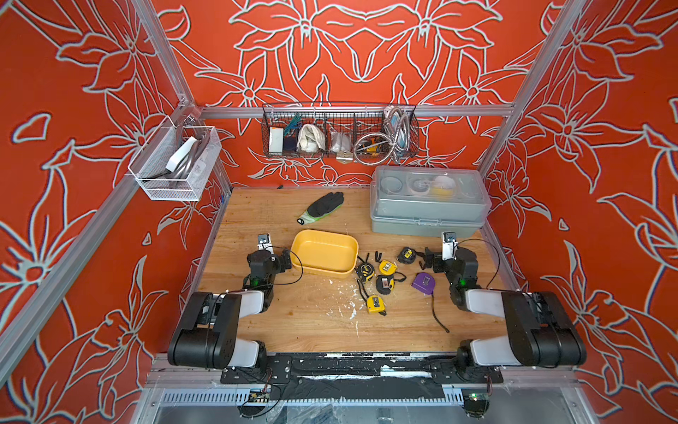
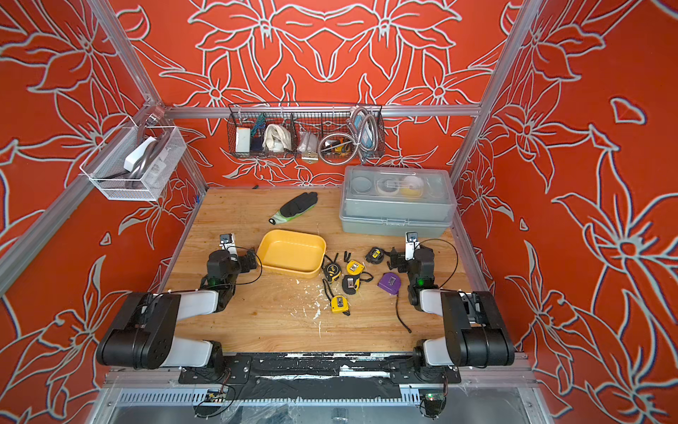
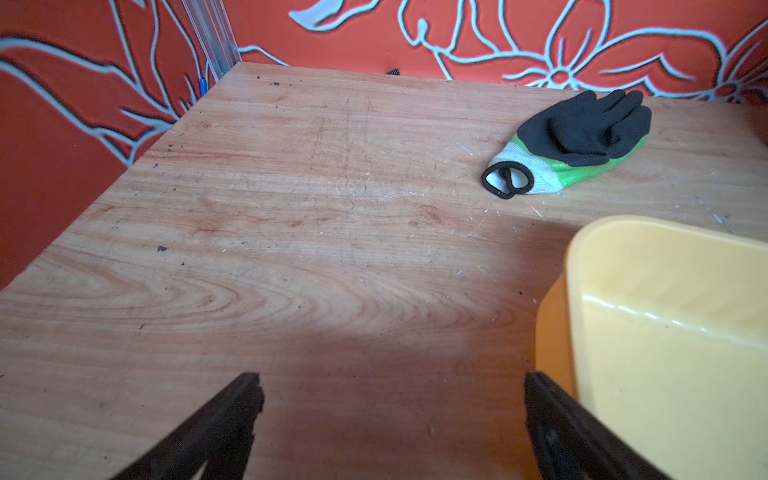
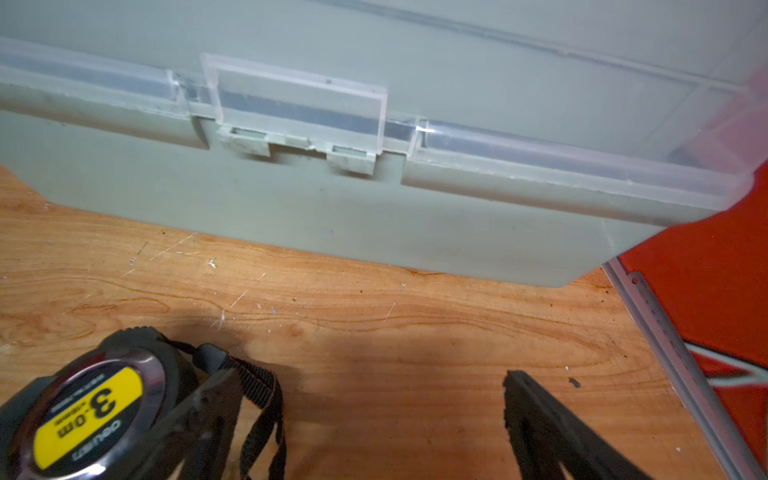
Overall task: Take the tape measure out of the storage box
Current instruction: Reset both arms
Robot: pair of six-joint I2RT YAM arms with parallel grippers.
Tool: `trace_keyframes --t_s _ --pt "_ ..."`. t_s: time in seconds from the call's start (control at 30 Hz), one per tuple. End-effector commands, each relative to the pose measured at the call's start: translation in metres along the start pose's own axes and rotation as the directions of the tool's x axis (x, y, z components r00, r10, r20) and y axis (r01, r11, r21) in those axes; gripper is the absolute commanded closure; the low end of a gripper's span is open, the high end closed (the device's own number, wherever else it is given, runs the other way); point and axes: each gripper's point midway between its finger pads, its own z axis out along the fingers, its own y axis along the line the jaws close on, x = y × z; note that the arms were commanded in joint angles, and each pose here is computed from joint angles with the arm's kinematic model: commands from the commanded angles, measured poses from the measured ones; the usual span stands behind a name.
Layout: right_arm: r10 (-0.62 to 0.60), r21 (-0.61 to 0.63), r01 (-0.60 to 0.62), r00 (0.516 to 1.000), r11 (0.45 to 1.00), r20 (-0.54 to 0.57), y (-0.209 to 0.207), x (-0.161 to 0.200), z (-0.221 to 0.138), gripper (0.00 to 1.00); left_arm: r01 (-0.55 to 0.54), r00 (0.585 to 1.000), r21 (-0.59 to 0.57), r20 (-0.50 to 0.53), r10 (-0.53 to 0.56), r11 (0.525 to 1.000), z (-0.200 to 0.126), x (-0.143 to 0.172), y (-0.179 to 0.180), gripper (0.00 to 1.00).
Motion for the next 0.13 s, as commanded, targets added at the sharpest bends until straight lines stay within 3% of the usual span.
trace_keyframes --t_s 0.0,0.1 --pt "-0.007 -0.001 0.007 1.000 1.000 0.024 -0.0016 -0.0060 0.0001 0.00 -0.004 1.000 0.008 0.011 0.004 1.000 0.0003 -0.0019 -0.0004 0.00" --pt "-0.007 0.000 0.007 1.000 1.000 0.024 -0.0016 -0.0060 0.0000 0.00 -0.004 1.000 0.009 0.012 0.004 1.000 -0.0001 -0.0018 -0.0004 0.00"
